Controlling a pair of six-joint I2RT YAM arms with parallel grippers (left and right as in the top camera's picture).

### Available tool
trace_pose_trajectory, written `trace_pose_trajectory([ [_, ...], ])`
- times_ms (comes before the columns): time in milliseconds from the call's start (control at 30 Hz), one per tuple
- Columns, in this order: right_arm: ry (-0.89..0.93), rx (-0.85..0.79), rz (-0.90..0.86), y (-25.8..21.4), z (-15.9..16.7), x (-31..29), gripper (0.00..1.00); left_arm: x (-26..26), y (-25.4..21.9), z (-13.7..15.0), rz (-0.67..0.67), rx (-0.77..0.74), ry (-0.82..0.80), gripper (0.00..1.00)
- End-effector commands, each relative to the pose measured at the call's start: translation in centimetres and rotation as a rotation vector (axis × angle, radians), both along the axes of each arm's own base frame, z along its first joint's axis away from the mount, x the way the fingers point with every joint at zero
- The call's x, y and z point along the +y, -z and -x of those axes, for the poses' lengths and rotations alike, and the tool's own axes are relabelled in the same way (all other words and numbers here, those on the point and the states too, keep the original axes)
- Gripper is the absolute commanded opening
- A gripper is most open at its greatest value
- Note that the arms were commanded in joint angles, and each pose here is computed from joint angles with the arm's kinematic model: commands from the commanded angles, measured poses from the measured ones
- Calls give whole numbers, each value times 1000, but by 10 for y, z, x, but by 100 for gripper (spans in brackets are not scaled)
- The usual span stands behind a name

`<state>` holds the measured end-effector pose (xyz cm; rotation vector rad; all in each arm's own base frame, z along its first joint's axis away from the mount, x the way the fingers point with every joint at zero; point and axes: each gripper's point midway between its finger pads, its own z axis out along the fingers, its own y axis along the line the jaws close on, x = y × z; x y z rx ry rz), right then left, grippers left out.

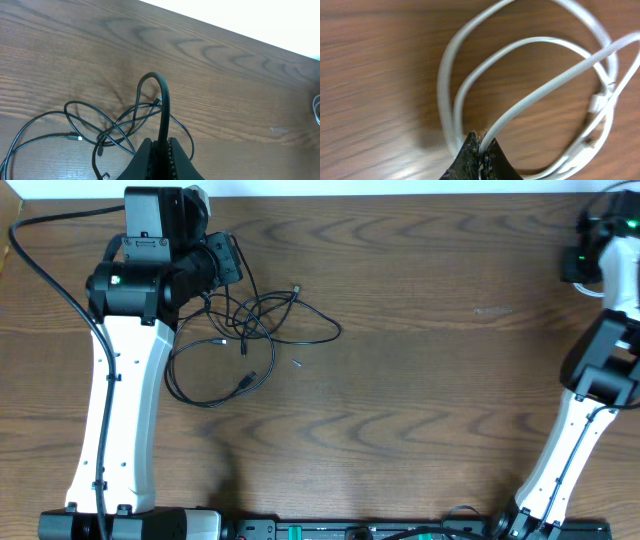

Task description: Untangle cables

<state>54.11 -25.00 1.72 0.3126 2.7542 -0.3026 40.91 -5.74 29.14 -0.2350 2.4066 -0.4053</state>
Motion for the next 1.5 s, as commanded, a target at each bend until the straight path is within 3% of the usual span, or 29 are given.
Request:
trace_pose_trajectory([
  [0, 102, -16, -32, 16, 7, -20, 1, -3, -3, -2, 13, -6, 6, 7],
  [267, 216, -179, -9, -1, -13, -50, 1, -3, -2, -2, 13, -5, 6, 8],
  [367, 227, -207, -4, -6, -17, -53, 10, -3, -1, -1, 13, 1, 6, 7],
  [400, 227, -208, -1, -9, -17, -54, 19, -3, -1, -1, 13, 3, 6, 8],
  [433, 228, -209, -1, -13, -17, -54, 41, -3, -1, 0, 12, 5, 6, 7],
  [467, 227, -212, 0, -18, -16, -53, 56, -3, -1, 0, 13, 5, 6, 8],
  [567, 225, -231, 4, -45, -14, -51, 90, -3, -1, 0, 13, 5, 6, 7],
  [633, 223, -257, 13, -72, -12, -50, 99, -3, -1, 0, 13, 5, 6, 7],
  [867, 162, -369, -39, -171, 1, -22, 99, -4, -1, 0, 13, 5, 8, 8],
  [1033, 6, -408, -177, -211, 8, 29, 99, -3, 1, 2, 12, 17, 8, 8],
  [1467, -264, -253, -455, -203, 18, 178, 99, -43, 24, 21, 48, 110, 125, 7],
])
